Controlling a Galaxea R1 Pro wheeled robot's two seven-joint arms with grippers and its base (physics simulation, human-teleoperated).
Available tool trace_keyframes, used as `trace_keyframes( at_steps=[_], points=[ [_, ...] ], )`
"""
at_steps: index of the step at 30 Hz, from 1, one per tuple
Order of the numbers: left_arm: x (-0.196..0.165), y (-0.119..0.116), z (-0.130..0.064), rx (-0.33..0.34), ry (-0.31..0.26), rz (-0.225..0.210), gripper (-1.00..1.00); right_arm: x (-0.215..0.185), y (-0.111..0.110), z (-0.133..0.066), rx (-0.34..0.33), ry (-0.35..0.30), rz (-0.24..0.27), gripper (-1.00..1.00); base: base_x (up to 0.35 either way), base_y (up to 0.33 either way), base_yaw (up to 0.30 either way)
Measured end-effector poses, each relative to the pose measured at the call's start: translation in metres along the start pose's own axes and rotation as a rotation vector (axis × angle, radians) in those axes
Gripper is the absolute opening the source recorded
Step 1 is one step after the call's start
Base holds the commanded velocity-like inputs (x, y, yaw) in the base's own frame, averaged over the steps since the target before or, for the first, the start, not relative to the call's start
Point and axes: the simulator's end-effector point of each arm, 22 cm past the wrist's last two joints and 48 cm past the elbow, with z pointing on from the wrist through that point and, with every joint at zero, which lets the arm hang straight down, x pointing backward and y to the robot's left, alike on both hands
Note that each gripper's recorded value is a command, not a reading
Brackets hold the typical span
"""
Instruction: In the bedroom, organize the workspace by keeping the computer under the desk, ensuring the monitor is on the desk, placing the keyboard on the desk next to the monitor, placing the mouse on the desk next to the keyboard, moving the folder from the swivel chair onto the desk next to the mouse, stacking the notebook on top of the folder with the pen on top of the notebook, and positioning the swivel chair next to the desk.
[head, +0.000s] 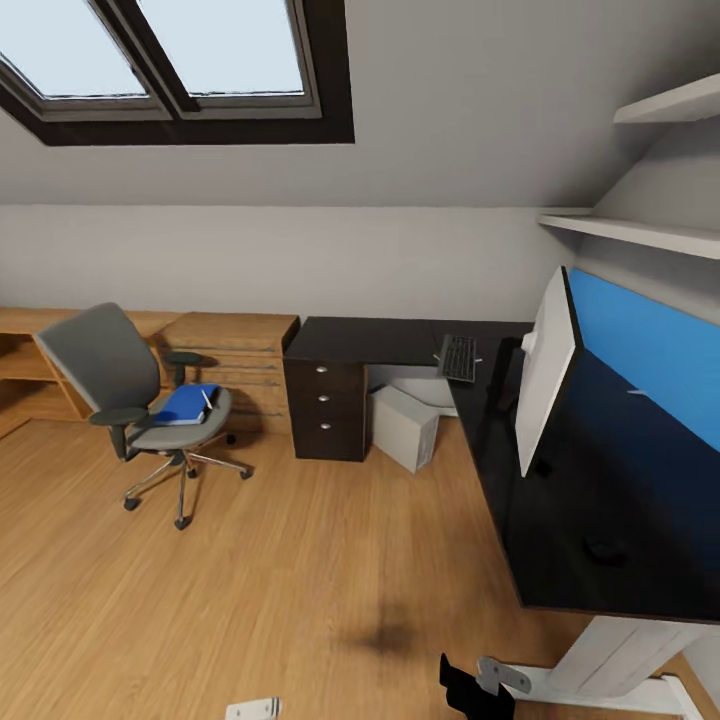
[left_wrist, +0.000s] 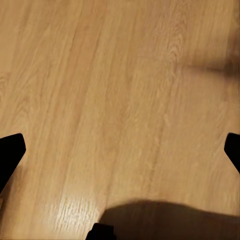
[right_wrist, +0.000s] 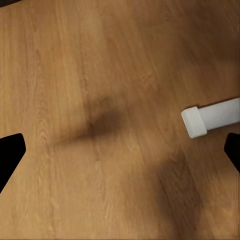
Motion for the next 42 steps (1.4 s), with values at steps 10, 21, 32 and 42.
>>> trace_keyframes(
  at_steps=[10, 21, 32, 42],
  points=[
    [0.012, -0.014, -0.004, 0.014, 0.018, -0.002, 1.0, 0.003, -0.006, -0.003, 0.014, -0.008, -0.014, 1.0, -0.023, -0.024, -0.005],
    [0.025, -0.014, -0.005, 0.011, 0.044, 0.007, 1.0, 0.003, -0.03, -0.002, 0.037, -0.004, -0.03, 1.0, -0.027, -0.007, 0.0],
    [0.026, -0.013, -0.005, 0.009, 0.047, 0.008, 1.0, 0.004, -0.026, -0.002, 0.027, -0.001, -0.033, 1.0, -0.261, -0.125, 0.0],
    [0.026, -0.013, -0.005, 0.009, 0.048, 0.008, 1.0, 0.005, -0.025, -0.002, 0.027, -0.001, -0.033, 1.0, -0.296, -0.173, 0.0]
  ],
)
